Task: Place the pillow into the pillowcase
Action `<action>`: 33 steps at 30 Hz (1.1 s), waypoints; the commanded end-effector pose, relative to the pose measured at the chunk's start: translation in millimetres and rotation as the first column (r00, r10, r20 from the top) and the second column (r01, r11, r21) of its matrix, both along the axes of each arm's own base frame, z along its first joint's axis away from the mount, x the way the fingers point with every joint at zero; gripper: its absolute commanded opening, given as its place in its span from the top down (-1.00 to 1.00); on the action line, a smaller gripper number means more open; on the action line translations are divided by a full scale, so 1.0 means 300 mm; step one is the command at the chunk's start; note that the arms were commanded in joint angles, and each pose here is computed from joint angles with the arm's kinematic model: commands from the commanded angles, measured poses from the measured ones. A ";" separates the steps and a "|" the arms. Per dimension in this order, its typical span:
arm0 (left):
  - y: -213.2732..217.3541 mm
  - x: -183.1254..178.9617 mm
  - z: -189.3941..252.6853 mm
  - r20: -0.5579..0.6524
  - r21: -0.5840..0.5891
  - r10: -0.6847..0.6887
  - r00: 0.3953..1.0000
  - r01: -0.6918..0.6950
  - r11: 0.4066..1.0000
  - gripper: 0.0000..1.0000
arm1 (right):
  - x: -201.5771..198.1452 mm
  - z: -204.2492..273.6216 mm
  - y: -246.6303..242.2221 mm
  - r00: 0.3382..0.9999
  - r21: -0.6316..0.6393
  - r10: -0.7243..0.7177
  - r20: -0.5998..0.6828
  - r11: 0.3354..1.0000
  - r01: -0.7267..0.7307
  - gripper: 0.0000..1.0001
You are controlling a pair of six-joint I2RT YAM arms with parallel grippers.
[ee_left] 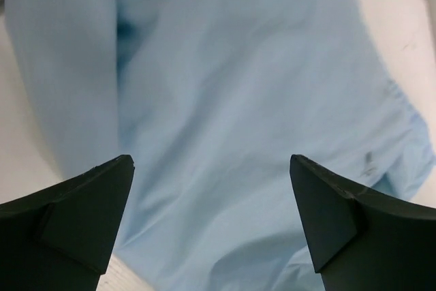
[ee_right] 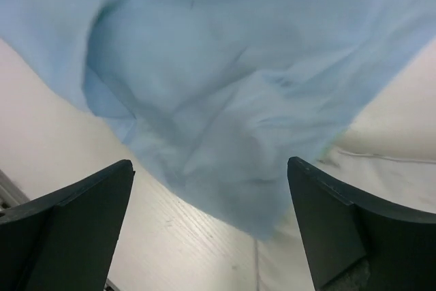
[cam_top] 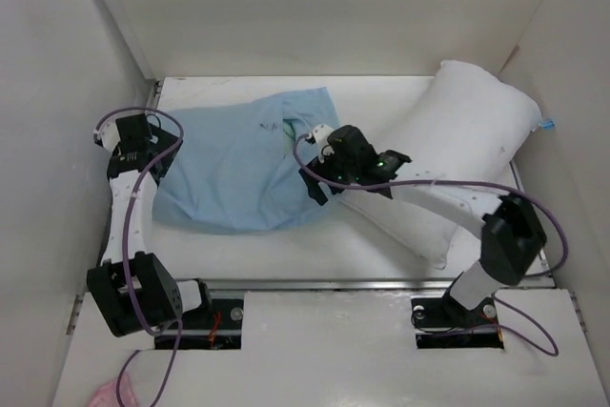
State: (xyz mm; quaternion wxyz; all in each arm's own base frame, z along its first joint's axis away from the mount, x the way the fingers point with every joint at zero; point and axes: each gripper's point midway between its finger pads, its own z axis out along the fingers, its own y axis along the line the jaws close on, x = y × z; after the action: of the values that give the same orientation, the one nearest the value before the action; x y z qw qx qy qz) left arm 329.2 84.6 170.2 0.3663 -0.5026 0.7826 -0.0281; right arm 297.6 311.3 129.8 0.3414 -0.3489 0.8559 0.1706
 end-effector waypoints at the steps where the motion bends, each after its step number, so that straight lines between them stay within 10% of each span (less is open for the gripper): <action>1: 0.005 0.030 0.206 0.165 0.094 -0.027 0.986 0.011 0.995 -1.00 | 0.047 0.358 -0.069 0.975 0.114 -0.102 0.197 0.990 0.081 -1.00; 6: -0.227 0.132 0.229 0.150 0.173 -0.352 0.924 0.326 0.929 -1.00 | 0.076 0.472 -0.287 0.893 0.105 -0.371 0.254 0.929 0.356 -1.00; 16: -0.779 0.120 -0.116 -0.143 0.088 -0.782 0.607 0.794 0.601 -0.86 | -0.051 0.321 -0.676 0.791 -0.002 -0.596 0.138 0.799 0.602 -1.00; 33: -0.781 0.295 -0.349 -0.424 0.126 -0.654 0.627 0.756 0.643 -0.76 | 0.001 0.177 -0.769 0.686 0.008 -0.725 0.053 0.688 0.726 -1.00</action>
State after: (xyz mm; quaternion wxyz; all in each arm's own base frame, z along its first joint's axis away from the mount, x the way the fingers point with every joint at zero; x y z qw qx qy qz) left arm 417.7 -162.0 53.0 0.2486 -0.0842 0.9649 -0.0050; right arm 288.5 82.2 180.7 0.3855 -0.0186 0.9225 0.0002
